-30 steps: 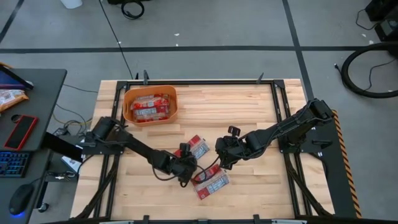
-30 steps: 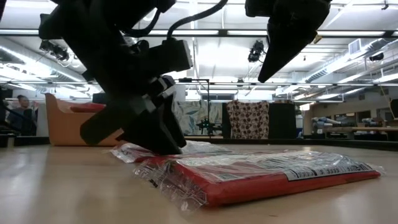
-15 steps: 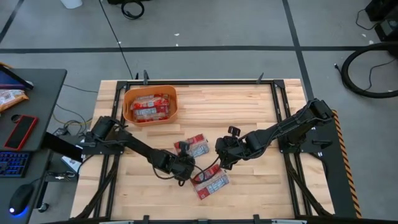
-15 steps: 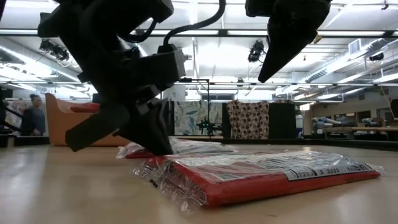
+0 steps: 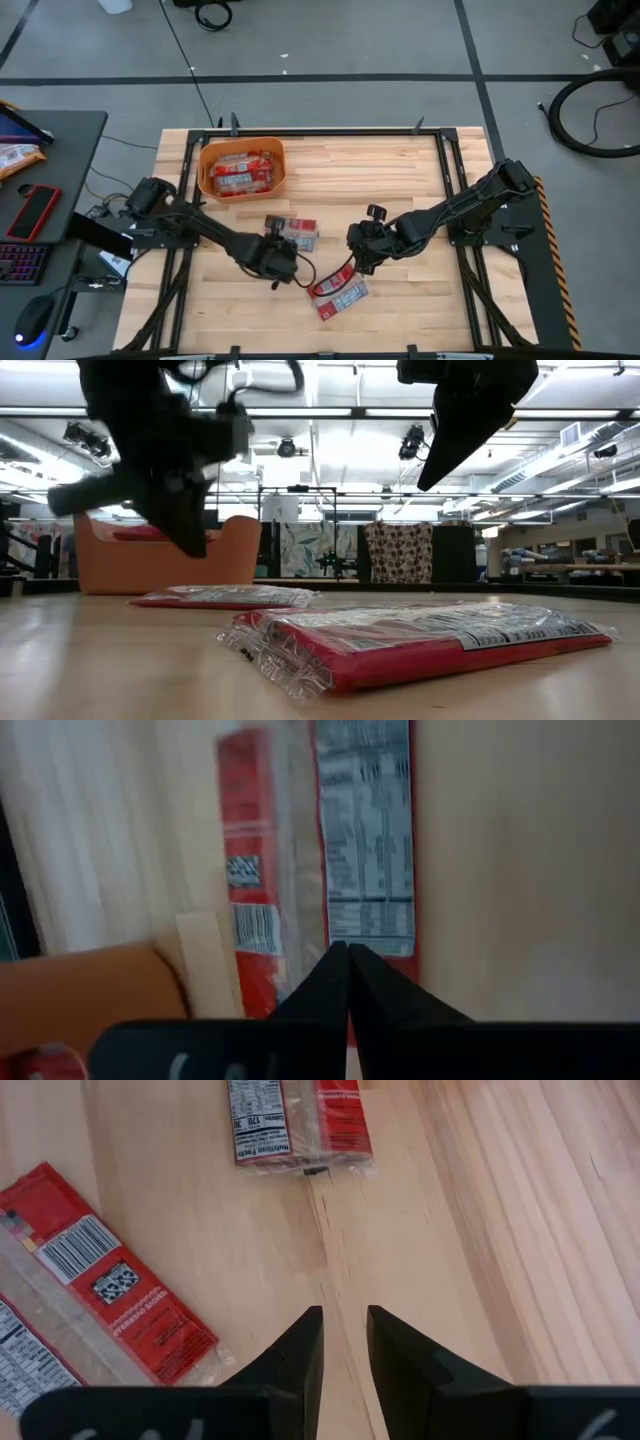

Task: Sort popcorn bags into baskets
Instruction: Put the red popcorn bag into the orange bin

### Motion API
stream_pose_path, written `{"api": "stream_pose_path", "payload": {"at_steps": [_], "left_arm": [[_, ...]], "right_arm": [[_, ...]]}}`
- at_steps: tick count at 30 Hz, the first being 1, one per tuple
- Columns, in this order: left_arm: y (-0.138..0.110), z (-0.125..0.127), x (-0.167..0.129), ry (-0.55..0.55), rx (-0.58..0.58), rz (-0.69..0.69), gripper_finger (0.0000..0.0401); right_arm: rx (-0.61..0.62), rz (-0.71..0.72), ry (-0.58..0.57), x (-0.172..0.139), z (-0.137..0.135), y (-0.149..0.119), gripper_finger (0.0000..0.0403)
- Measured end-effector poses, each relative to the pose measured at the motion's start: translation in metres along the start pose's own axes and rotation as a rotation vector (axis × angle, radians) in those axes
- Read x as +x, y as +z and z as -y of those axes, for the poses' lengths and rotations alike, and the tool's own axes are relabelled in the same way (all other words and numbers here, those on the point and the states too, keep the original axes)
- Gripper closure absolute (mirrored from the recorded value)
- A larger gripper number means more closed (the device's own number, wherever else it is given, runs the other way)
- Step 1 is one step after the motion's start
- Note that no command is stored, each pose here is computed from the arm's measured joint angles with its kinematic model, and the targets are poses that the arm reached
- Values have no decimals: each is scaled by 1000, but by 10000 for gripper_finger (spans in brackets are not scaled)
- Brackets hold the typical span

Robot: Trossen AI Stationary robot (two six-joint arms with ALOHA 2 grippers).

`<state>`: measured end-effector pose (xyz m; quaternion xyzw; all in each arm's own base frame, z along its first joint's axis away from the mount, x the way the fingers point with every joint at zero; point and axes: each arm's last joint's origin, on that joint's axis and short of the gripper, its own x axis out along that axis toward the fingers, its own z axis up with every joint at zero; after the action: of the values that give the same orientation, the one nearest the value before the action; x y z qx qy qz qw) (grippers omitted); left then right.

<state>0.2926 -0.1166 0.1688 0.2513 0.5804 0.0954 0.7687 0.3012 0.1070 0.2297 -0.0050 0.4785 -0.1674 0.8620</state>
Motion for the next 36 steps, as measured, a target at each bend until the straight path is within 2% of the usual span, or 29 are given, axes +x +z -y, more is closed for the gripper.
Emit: {"api": "stream_pose_path", "payload": {"at_steps": [3,6,11,15,19,22,25,28,36], "left_arm": [[9,1,-3,-15,-152,91,386],[20,7,-1,-33,-204,180,362],[36,19,11,-39,-184,283,304],[40,27,28,-25,-121,283,262],[38,29,47,4,-32,227,239],[39,27,55,35,-20,213,235],[39,23,61,54,-26,197,239],[38,20,64,54,14,175,258],[31,8,73,71,73,84,388]], "right_arm": [[0,0,-2,0,0,0,316],[0,4,-1,0,0,0,316],[1,6,-1,0,0,0,316],[-1,4,-1,0,-1,0,316],[-1,5,0,0,-1,0,316],[-1,7,2,0,-1,0,316],[-1,8,3,0,-1,1,316],[0,8,6,0,-1,1,316],[-2,11,11,-1,-3,0,316]]}}
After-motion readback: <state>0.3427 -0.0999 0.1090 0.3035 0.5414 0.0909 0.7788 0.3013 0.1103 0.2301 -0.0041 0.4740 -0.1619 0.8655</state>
